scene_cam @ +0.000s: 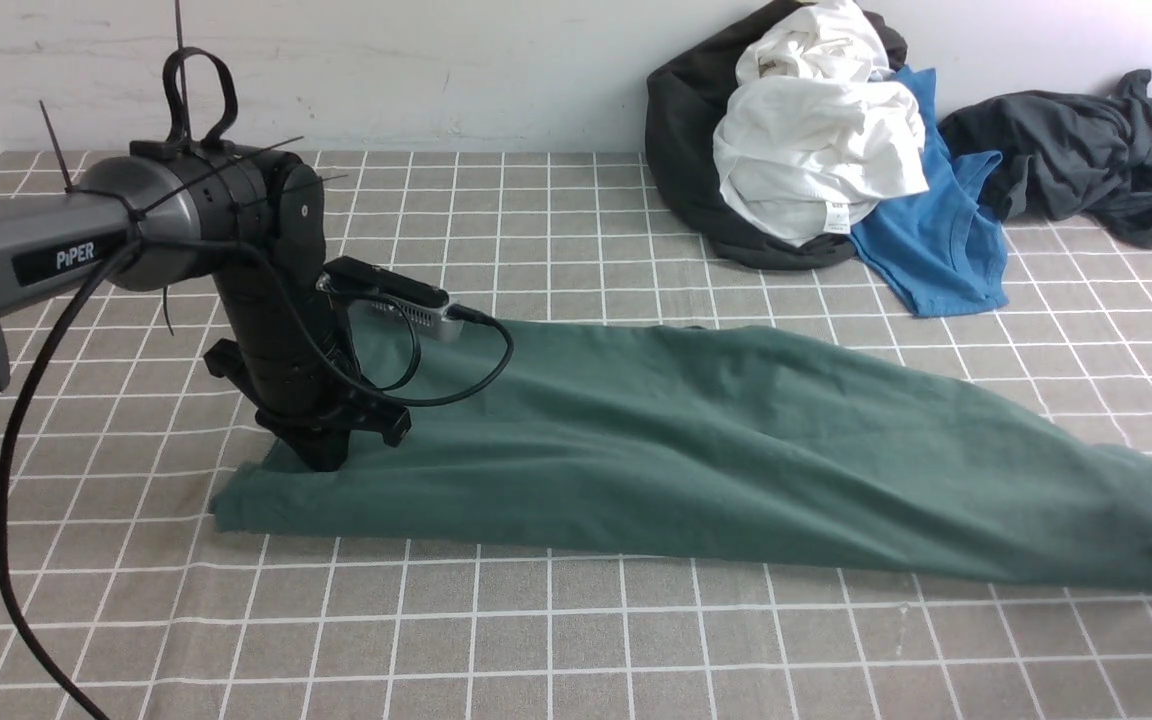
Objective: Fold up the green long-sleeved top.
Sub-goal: Use the right arm to clamp the right edge of the fabric, then use the right arm to drag the right edge of the fabric to the left and folds it over the left edge
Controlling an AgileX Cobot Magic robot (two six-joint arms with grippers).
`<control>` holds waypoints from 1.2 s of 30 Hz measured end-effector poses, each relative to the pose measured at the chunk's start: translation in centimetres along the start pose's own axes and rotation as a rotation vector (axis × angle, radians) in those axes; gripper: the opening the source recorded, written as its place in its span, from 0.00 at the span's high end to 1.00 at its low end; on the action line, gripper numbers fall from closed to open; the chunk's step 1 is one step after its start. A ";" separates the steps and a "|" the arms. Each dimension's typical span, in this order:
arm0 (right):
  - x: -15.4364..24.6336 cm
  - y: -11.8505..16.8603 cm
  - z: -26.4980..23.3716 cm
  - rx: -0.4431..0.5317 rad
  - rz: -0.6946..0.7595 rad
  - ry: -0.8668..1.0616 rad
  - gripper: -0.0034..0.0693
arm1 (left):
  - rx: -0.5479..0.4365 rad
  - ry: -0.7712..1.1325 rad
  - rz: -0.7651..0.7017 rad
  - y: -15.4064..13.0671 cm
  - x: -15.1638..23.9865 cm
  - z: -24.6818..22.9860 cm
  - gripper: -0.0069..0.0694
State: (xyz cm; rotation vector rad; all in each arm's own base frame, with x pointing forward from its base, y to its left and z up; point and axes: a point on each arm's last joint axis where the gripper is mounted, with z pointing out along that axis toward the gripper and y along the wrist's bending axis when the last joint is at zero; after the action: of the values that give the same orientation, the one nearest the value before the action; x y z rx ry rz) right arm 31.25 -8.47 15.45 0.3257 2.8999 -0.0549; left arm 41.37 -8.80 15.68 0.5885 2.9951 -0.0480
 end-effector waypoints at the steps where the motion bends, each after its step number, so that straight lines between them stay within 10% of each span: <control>1: -0.1 0.0 0.3 -0.003 0.005 -0.003 0.33 | 0.002 -0.001 -0.002 0.0 0.0 0.0 0.92; 9: -0.5 0.4 0.8 -0.041 -0.002 -0.041 0.43 | 0.001 -0.004 0.001 0.0 0.0 0.0 0.92; 16: -0.6 -0.3 -0.6 -0.014 -0.090 -0.057 0.90 | -0.012 -0.024 0.013 0.0 0.5 -2.0 0.92; 26: -1.5 -2.7 -13.0 0.151 -0.026 -0.363 0.92 | -0.089 -0.287 0.031 -0.8 3.5 -15.0 0.92; 36: -1.7 11.6 -21.6 -0.136 -0.450 -0.610 0.92 | -0.125 -0.470 0.034 -1.9 8.1 -23.3 0.92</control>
State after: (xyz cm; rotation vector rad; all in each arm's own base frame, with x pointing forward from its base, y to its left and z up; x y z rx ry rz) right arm 30.81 3.81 36.71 -0.3215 2.2959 -0.0228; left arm 31.27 -6.40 38.18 0.5273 2.5118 0.0039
